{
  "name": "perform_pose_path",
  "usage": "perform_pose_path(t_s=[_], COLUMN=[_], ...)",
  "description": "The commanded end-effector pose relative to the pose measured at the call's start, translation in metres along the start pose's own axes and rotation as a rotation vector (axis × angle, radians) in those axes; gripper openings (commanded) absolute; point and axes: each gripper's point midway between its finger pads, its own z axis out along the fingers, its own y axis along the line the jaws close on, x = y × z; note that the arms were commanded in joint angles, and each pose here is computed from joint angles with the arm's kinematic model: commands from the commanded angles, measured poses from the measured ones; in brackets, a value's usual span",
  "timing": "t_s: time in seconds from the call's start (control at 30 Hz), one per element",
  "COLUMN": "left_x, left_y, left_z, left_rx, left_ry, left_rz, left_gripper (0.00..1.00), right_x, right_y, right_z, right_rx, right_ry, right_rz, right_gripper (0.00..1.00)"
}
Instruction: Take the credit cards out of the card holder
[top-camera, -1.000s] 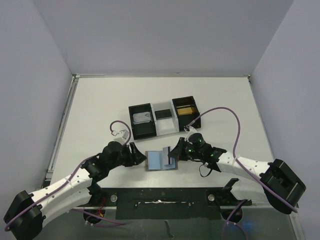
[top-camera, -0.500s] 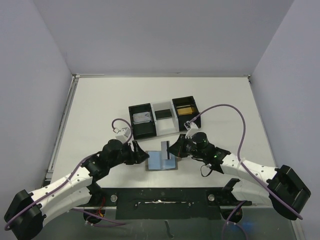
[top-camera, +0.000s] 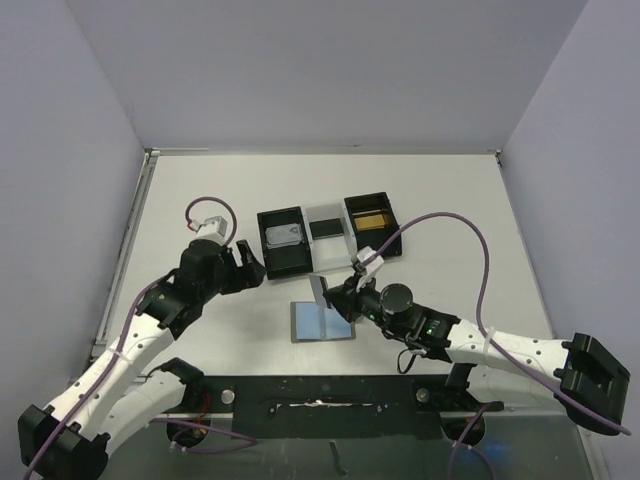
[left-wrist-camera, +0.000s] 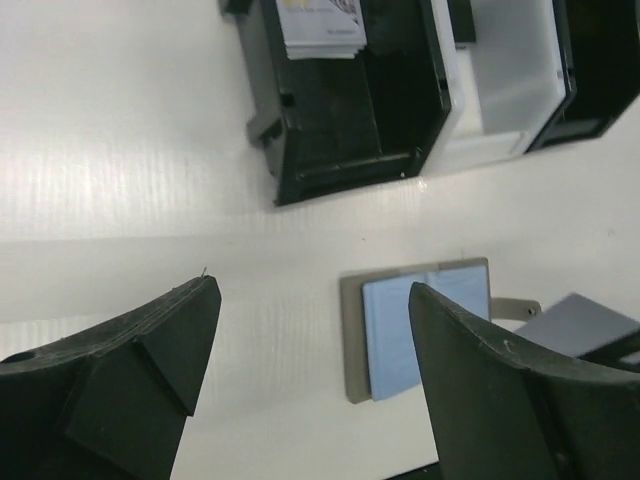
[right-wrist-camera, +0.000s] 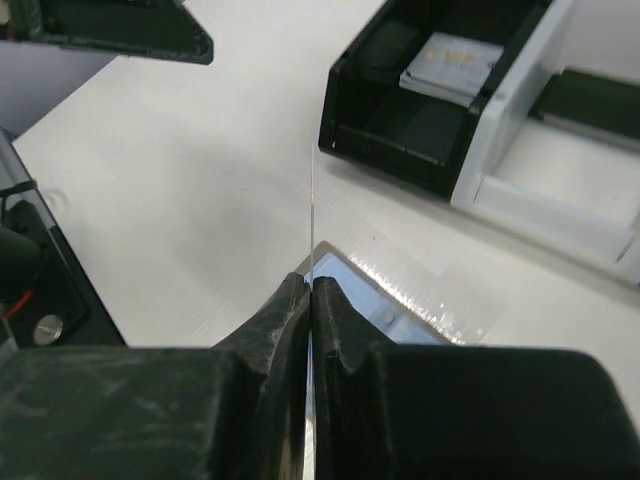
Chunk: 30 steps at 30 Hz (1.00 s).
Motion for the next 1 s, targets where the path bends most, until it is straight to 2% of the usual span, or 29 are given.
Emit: perform_pose_path(t_s=[0.0, 0.17, 0.43, 0.6, 0.8, 0.97], left_x=[-0.028, -0.049, -0.078, -0.081, -0.087, -0.087], left_y=[0.018, 0.041, 0.093, 0.091, 0.102, 0.100], left_z=[-0.014, -0.007, -0.011, -0.019, -0.029, -0.029], left_rx=[-0.085, -0.129, -0.247, -0.233, -0.300, -0.289], left_ry=[-0.050, -0.083, -0.156, -0.201, -0.256, -0.257], left_rz=[0.096, 0.072, -0.040, -0.038, -0.055, -0.061], left_gripper=[0.76, 0.76, 0.76, 0.77, 0.77, 0.77], right_x=[-0.040, -0.034, -0.045, -0.055, -0.073, -0.076], right_y=[0.008, 0.020, 0.007, -0.002, -0.007, -0.014], right_z=[-0.002, -0.006, 0.007, 0.029, 0.065, 0.096], right_rx=[0.023, -0.016, 0.057, 0.052, -0.001, 0.008], right_ry=[-0.203, -0.208, -0.165, -0.089, -0.001, 0.060], right_rz=[-0.275, -0.528, -0.697, -0.799, -0.861, -0.978], right_gripper=[0.00, 0.00, 0.00, 0.00, 0.00, 0.00])
